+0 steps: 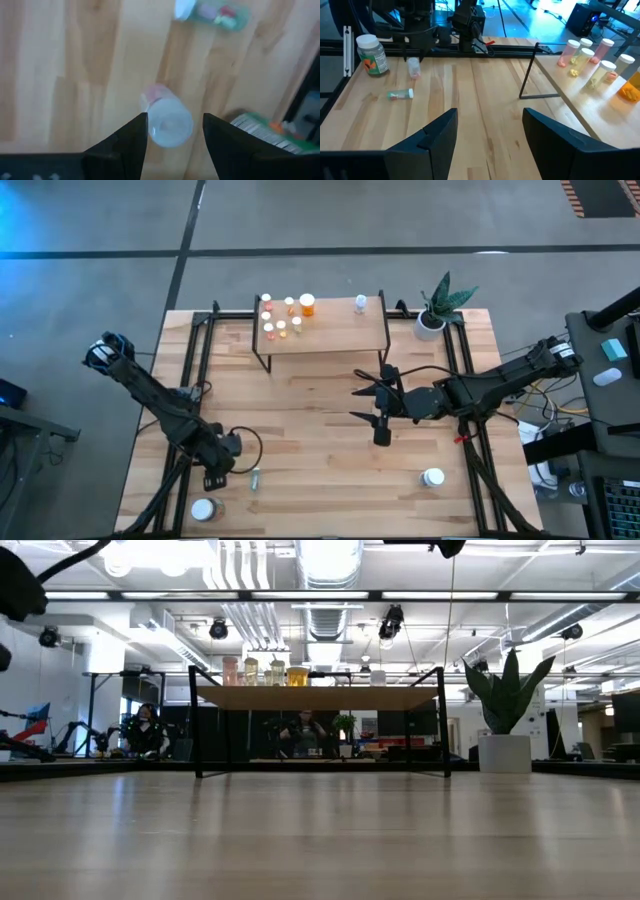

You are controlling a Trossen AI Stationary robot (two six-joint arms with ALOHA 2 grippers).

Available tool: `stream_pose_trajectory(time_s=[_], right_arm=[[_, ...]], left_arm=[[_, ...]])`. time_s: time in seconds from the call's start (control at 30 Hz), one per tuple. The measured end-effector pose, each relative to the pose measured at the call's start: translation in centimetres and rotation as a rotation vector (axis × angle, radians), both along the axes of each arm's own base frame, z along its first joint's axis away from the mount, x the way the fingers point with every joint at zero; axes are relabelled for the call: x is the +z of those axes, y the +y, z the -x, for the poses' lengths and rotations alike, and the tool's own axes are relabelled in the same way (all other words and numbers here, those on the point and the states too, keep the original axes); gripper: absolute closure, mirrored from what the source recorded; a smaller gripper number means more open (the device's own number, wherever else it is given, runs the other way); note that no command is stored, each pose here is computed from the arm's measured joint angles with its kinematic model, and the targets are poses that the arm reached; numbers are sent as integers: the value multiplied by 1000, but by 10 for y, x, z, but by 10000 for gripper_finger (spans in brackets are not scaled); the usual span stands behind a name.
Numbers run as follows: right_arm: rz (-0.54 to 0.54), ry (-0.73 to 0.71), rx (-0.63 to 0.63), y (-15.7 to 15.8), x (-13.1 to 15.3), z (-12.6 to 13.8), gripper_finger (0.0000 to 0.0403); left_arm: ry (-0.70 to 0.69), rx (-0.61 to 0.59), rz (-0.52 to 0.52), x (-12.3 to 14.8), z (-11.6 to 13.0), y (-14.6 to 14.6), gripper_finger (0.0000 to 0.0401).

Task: Pick and place medicine bottles onto shelf by color
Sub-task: Put the transparent pill bottle on the shelf

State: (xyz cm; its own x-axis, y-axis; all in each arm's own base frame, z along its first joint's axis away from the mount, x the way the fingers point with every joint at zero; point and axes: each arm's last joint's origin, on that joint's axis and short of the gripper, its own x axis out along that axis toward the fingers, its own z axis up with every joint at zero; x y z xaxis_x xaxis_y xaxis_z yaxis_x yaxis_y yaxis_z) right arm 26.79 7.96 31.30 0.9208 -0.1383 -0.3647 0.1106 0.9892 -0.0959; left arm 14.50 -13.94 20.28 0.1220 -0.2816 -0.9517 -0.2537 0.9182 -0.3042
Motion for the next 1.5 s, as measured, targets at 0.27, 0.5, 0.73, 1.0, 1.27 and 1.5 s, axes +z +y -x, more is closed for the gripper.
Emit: stream_pose_trajectory(time_s=[0.27,0.5,0.73,1.0,1.27,1.5], right_arm=[[0,-1,0,0,0,0,188],[-2,-5,0,0,0,0,188],[-2,-6,0,0,1,0,188],[-2,-7,0,0,1,0,188],[-4,-11,0,0,1,0,188],[-4,-13,0,0,1,0,188]], left_arm=[[9,-4,44,-11,0,-2,228],[29,8,53,-12,-1,-3,228],[105,-1,8,-28,-5,-8,228],[109,-28,-1,-30,-8,-11,273],[58,-23,37,-13,-6,-8,265],[-82,-17,11,27,-12,8,255]])
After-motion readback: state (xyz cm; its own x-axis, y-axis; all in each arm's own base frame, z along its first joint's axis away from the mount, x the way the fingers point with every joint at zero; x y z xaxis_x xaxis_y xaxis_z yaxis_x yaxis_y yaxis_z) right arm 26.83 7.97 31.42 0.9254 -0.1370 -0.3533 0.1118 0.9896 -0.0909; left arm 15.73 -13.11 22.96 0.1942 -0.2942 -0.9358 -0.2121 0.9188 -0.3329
